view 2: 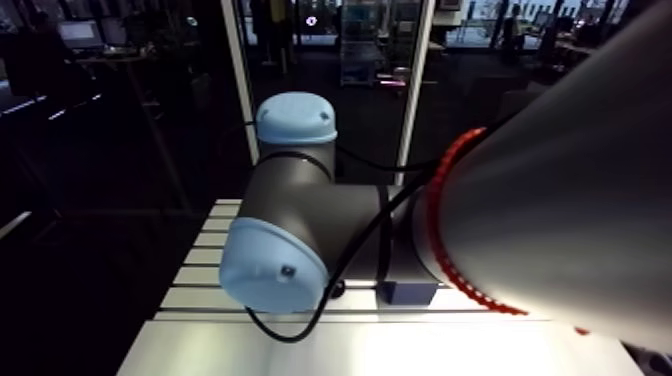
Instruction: Pick up the M10 bolt and insert it into the hex recess until seated.
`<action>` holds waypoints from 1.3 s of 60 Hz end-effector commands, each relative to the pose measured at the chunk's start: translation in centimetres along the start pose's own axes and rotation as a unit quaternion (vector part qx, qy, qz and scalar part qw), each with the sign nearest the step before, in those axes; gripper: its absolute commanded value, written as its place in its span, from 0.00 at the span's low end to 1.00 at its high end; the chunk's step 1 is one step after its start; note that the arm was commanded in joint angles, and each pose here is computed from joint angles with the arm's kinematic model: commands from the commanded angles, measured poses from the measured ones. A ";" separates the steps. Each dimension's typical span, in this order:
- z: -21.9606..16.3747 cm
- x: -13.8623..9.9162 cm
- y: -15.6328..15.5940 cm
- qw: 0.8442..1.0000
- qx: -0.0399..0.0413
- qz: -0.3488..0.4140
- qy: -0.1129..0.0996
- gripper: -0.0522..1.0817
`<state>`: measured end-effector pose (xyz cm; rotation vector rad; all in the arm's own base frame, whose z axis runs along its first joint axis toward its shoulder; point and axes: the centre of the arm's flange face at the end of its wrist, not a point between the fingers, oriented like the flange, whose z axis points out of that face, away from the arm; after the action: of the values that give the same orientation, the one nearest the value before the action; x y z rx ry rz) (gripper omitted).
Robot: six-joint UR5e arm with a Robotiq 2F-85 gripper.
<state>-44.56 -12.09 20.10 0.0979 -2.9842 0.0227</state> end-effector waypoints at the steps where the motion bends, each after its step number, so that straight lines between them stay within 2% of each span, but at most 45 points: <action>1: 0.0 -0.1 0.0 1.000 0.000 0.000 -0.001 0.48; 29: 0.1 -0.1 0.0 1.000 0.001 0.000 -0.002 0.55; 36: 0.1 -0.1 0.0 1.000 0.001 0.000 -0.002 0.60; 78: 0.2 -0.1 -0.1 1.000 0.003 0.000 -0.003 0.67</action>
<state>-44.49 -12.13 19.95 0.0984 -2.9889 0.0289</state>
